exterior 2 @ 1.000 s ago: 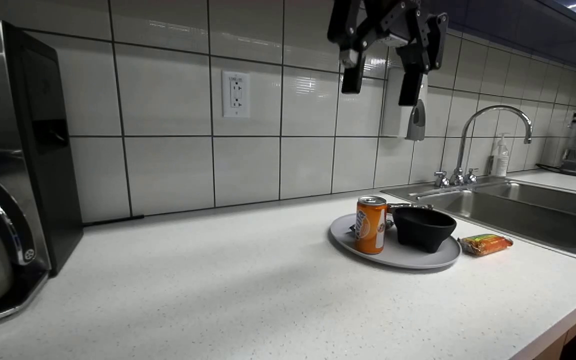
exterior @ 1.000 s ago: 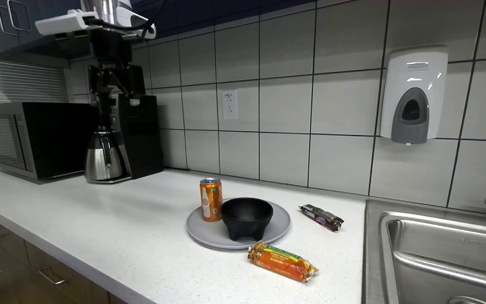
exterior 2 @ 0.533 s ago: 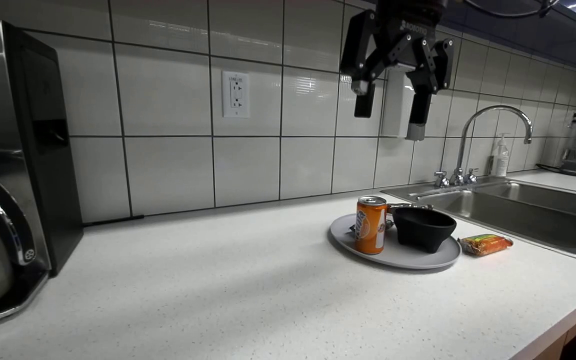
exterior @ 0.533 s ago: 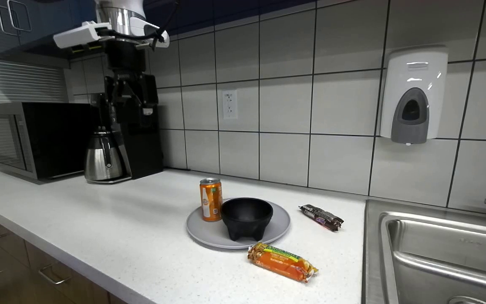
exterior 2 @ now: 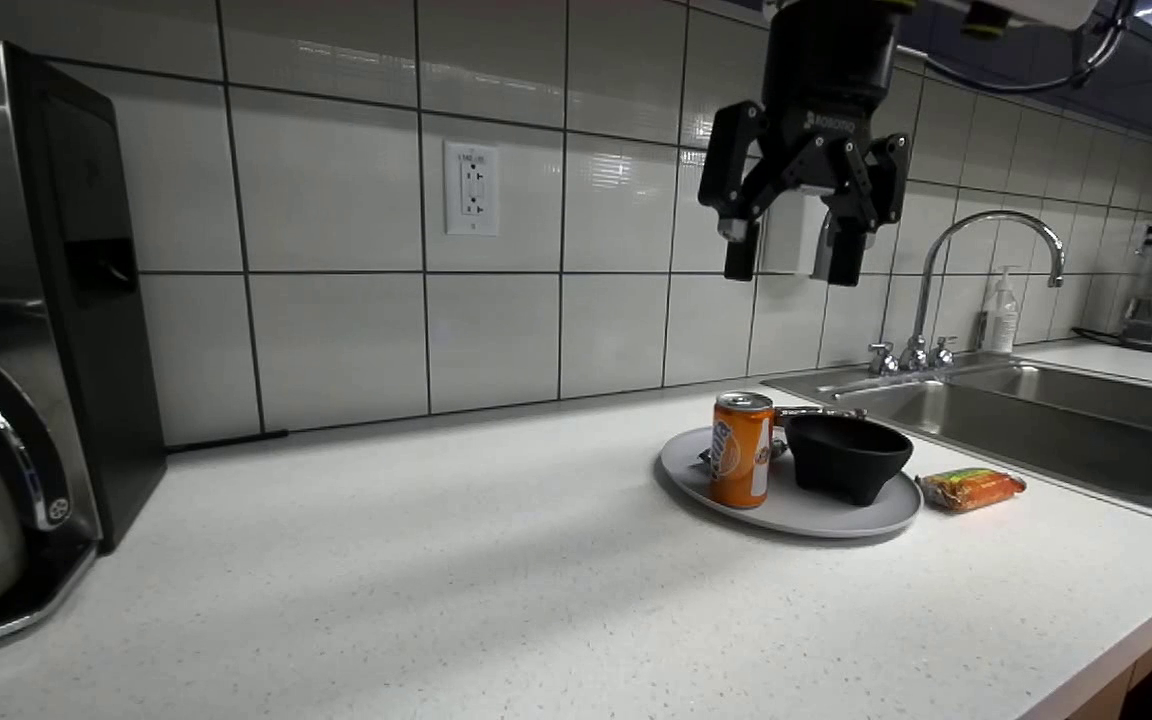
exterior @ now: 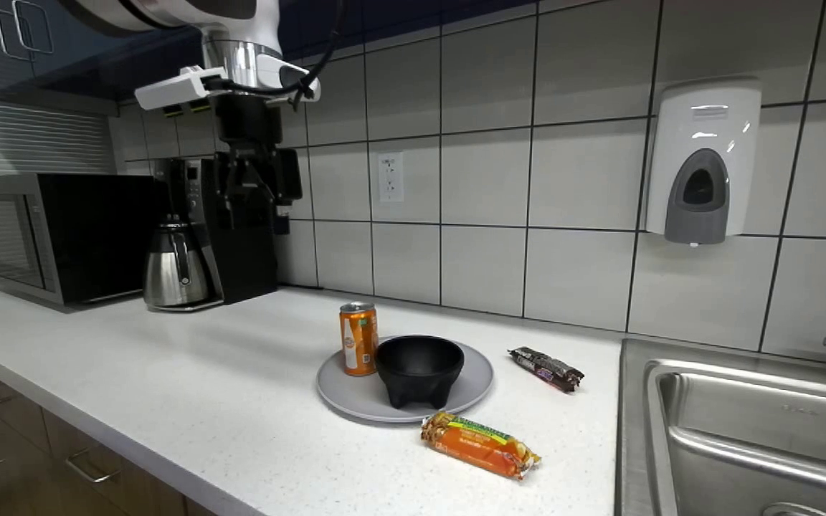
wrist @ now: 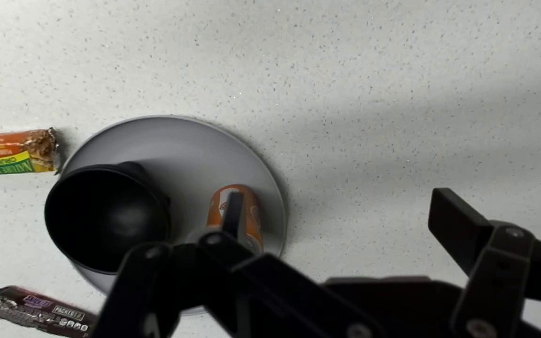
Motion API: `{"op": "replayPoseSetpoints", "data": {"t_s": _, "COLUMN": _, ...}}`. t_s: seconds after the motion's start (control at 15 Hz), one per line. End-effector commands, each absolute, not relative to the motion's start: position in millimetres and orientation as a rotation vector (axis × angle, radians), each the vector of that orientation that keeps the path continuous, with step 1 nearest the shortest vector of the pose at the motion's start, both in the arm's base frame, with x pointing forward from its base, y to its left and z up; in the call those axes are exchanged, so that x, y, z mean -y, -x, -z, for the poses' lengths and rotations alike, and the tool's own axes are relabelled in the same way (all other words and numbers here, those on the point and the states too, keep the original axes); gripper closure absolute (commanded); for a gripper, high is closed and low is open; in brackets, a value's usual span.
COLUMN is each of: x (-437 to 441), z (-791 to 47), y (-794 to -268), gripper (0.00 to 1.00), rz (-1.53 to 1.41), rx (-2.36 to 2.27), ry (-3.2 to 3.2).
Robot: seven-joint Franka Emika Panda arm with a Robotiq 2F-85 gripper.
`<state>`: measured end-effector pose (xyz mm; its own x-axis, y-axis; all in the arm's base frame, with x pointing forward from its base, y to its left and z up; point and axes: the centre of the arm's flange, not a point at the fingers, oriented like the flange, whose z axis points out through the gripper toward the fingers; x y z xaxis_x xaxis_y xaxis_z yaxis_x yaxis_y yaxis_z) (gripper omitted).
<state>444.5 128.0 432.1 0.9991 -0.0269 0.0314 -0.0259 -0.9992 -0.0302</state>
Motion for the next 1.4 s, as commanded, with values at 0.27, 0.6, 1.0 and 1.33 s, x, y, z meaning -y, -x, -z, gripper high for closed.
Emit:
{"op": "replayPoseSetpoints", "data": {"t_s": 0.27, "x": -103, "z": -389, "y": -483, "gripper": 0.0, "rz": 0.075, "rx": -0.147, "ry": 3.134}}
{"op": "replayPoseSetpoints", "data": {"t_s": 0.6, "x": -94, "z": -363, "y": -499, "gripper": 0.0, "rz": 0.072, "rx": -0.16, "ry": 3.18}}
{"op": "replayPoseSetpoints", "data": {"t_s": 1.0, "x": -89, "z": -342, "y": -518, "gripper": 0.0, "rz": 0.068, "rx": -0.176, "ry": 3.205}}
{"op": "replayPoseSetpoints", "data": {"t_s": 1.33, "x": -81, "z": -326, "y": -526, "gripper": 0.0, "rz": 0.043, "rx": -0.212, "ry": 3.2}}
